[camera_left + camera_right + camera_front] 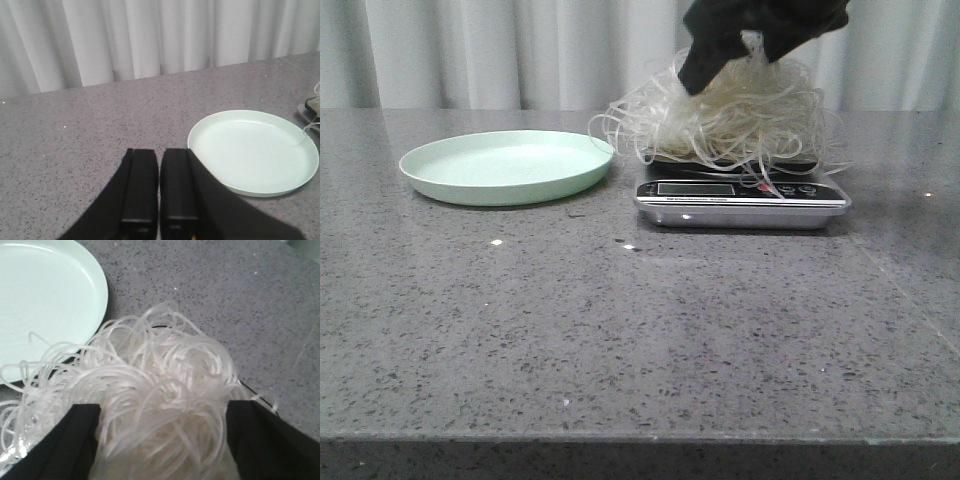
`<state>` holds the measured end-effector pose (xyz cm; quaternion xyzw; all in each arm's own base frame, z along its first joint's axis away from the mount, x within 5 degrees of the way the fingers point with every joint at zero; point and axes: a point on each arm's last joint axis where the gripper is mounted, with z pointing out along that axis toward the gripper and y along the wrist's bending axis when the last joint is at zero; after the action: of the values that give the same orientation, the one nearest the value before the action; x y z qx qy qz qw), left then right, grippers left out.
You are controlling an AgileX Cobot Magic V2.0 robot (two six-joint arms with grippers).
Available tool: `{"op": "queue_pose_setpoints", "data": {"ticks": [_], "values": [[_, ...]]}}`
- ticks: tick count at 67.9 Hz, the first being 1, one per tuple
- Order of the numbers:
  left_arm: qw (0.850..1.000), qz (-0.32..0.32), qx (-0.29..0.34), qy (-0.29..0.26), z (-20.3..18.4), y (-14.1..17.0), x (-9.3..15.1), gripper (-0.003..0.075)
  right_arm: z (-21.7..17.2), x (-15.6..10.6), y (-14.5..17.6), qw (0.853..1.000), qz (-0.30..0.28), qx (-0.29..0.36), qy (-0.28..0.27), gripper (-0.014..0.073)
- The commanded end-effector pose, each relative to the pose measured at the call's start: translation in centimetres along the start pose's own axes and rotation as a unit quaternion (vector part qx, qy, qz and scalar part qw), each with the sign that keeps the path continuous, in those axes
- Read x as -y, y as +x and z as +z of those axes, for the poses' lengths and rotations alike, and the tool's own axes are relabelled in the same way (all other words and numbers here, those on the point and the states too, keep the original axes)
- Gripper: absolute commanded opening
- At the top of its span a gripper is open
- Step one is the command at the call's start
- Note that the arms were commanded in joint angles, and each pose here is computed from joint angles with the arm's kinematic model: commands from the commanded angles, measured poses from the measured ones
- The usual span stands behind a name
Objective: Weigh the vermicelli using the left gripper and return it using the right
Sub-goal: 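Lower the right gripper onto the vermicelli on the scale and grasp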
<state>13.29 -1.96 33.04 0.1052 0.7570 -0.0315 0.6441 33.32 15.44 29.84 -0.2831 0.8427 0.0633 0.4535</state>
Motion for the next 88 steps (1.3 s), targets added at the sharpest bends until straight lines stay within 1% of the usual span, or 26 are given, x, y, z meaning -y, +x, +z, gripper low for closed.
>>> {"op": "queue_pose_setpoints", "data": {"ticks": [1, 7, 16, 20, 26, 31, 32, 33, 34, 35, 36, 37, 38, 39, 40, 41, 42, 43, 57, 66, 75, 88], "values": [[0.999, -0.013, 0.043, -0.015, -0.3, -1.5, -0.3, 0.0137, -0.3, 0.4, -1.2, 0.999, -0.021, 0.025, 0.012, 0.0602], [0.999, -0.013, 0.043, -0.015, -0.3, -1.5, -0.3, 0.0137, 0.5, 0.2, -0.6, 1.000, -0.021, 0.006, 0.007, 0.0599], [0.999, -0.013, 0.043, -0.015, -0.3, -1.5, -0.3, 0.0137, 0.9, 0.2, -0.3, 1.000, -0.021, -0.001, 0.005, 0.0594], [0.999, -0.013, 0.043, -0.015, -0.3, -1.5, -0.3, 0.0137, 0.9, 0.2, -0.3, 1.000, -0.021, -0.001, 0.005, 0.0561], [0.999, -0.013, 0.043, -0.015, -0.3, -1.5, -0.3, 0.0137, 0.8, 0.2, -0.3, 1.000, -0.021, -0.002, 0.005, 0.0456], [0.999, -0.013, 0.043, -0.015, -0.3, -1.5, -0.3, 0.0137, 0.8, 0.2, -0.3, 1.000, -0.021, -0.007, 0.003, 0.0337], [0.999, -0.013, 0.043, -0.015, -0.3, -1.5, -0.3, 0.0137, 0.8, 0.2, -0.3, 1.000, -0.021, -0.007, 0.003, 0.0337], [0.999, -0.013, 0.043, -0.015, -0.3, -1.5, -0.3, 0.0137, 0.8, 0.2, -0.2, 1.000, -0.021, -0.009, 0.003, 0.0295], [0.999, -0.013, 0.043, -0.015, -0.3, -1.5, -0.3, 0.0137, 0.8, 0.2, -0.2, 1.000, -0.021, -0.009, 0.003, 0.0295], [0.999, -0.013, 0.043, -0.015, -0.3, -1.5, -0.3, 0.0137, 0.8, 0.2, -0.2, 1.000, -0.021, -0.012, 0.002, 0.0258], [0.999, -0.013, 0.043, -0.015, -0.3, -1.5, -0.3, 0.0137, 0.8, 0.2, -0.2, 1.000, -0.021, -0.012, 0.002, 0.0258], [0.999, -0.013, 0.043, -0.015, -0.3, -1.5, -0.3, 0.0137, 0.8, 0.1, -0.1, 1.000, -0.021, -0.016, 0.001, 0.0223], [0.999, -0.013, 0.043, -0.015, -0.3, -1.5, -0.3, 0.0137, 0.8, 0.1, -0.1, 1.000, -0.021, -0.016, 0.001, 0.0223], [0.999, -0.013, 0.043, -0.015, -0.3, -1.5, -0.3, 0.0137, 0.8, 0.1, -0.1, 1.000, -0.021, -0.017, 0.000, 0.0193], [0.999, -0.013, 0.043, -0.015, -0.3, -1.5, -0.3, 0.0137, 0.8, 0.1, -0.1, 1.000, -0.021, -0.017, 0.000, 0.0193], [0.999, -0.013, 0.043, -0.015, -0.3, -1.5, -0.3, 0.0137, 0.8, 0.1, 0.0, 1.000, -0.021, -0.020, 0.000, 0.0168], [0.999, -0.013, 0.043, -0.015, -0.3, -1.5, -0.3, 0.0137, 0.8, 0.1, 0.0, 1.000, -0.021, -0.020, 0.000, 0.0168], [0.999, -0.013, 0.043, -0.015, -0.3, -1.5, -0.3, 0.0137, 0.8, 0.1, 0.0, 1.000, -0.021, -0.022, -0.001, 0.0145], [0.999, -0.013, 0.043, -0.015, -0.3, -1.5, -0.3, 0.0137, -0.3, 0.2, -0.5, 1.000, -0.021, -0.011, 0.001, 0.0151], [0.999, -0.013, 0.043, -0.015, -0.3, -1.5, -0.3, 0.0137, -2.4, 0.4, -1.9, 0.999, -0.022, 0.025, 0.010, 0.0151], [0.999, -0.013, 0.043, -0.015, -0.3, -1.5, -0.3, 0.0137, -4.8, 0.7, -3.8, 0.997, -0.023, 0.068, 0.020, 0.0151], [0.999, -0.013, 0.044, -0.015, -0.3, -1.6, -0.3, 0.0137, -8.2, 1.4, -7.8, 0.992, -0.025, 0.122, 0.031, 0.0151]]}}
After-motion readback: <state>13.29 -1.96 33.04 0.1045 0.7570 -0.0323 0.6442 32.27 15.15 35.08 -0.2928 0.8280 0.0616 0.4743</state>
